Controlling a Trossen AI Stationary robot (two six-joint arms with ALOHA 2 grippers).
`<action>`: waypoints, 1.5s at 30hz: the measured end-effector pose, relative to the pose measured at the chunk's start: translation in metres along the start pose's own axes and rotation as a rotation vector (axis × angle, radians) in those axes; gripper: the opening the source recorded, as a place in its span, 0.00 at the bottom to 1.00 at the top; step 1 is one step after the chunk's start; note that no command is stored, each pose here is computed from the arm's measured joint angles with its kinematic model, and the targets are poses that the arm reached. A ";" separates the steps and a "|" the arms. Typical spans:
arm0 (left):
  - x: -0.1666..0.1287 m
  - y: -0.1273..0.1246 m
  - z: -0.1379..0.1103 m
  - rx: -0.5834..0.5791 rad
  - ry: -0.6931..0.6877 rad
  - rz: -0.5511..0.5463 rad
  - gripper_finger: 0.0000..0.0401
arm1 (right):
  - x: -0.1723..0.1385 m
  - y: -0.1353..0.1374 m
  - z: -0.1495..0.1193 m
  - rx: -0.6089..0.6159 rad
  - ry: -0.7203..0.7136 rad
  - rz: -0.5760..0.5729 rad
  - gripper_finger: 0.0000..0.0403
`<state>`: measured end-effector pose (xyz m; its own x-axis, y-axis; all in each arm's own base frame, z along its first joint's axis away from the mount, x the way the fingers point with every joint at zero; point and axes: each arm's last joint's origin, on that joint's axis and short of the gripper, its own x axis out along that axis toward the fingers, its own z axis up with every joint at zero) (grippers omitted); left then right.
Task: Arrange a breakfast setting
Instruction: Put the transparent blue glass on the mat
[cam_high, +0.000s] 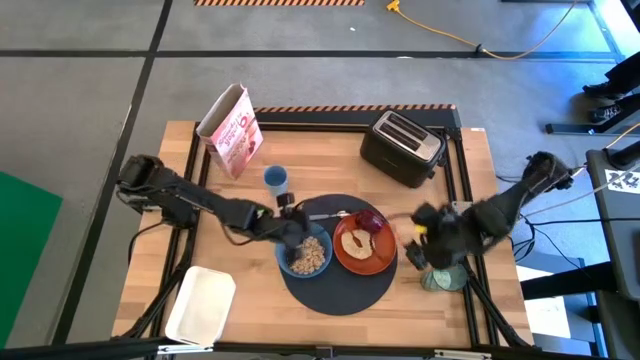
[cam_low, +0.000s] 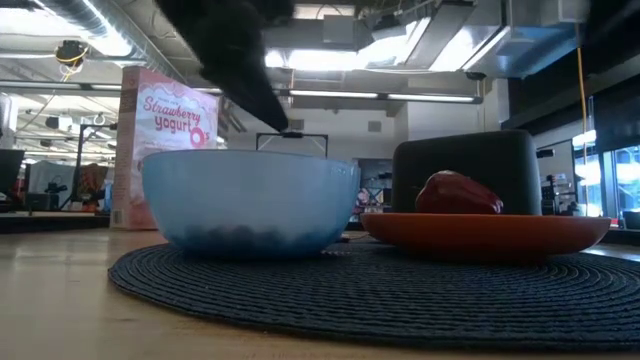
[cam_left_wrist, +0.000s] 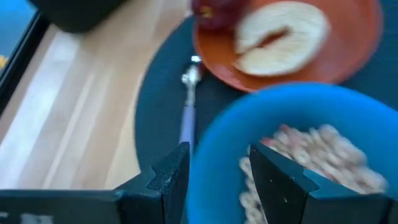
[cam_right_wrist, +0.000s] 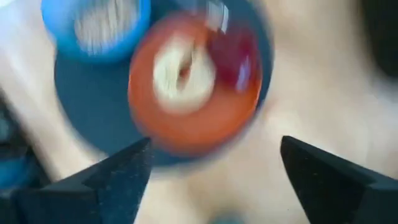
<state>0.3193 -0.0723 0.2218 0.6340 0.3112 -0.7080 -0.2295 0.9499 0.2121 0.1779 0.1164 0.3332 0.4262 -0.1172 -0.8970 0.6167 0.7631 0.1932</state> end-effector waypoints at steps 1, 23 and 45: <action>-0.004 -0.003 -0.003 0.024 -0.004 -0.012 0.41 | -0.001 0.005 -0.006 0.020 0.057 -0.010 0.81; 0.007 0.029 0.021 0.192 -0.219 -0.170 0.41 | -0.002 0.035 -0.038 0.271 0.218 -0.137 0.59; 0.020 0.040 0.012 0.208 -0.223 -0.219 0.41 | 0.016 0.058 -0.060 0.433 0.299 -0.187 0.59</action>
<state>0.3319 -0.0276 0.2246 0.8021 0.0768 -0.5922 0.0698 0.9728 0.2209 0.1809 0.1975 0.3057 0.1163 0.0079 -0.9932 0.9062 0.4085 0.1094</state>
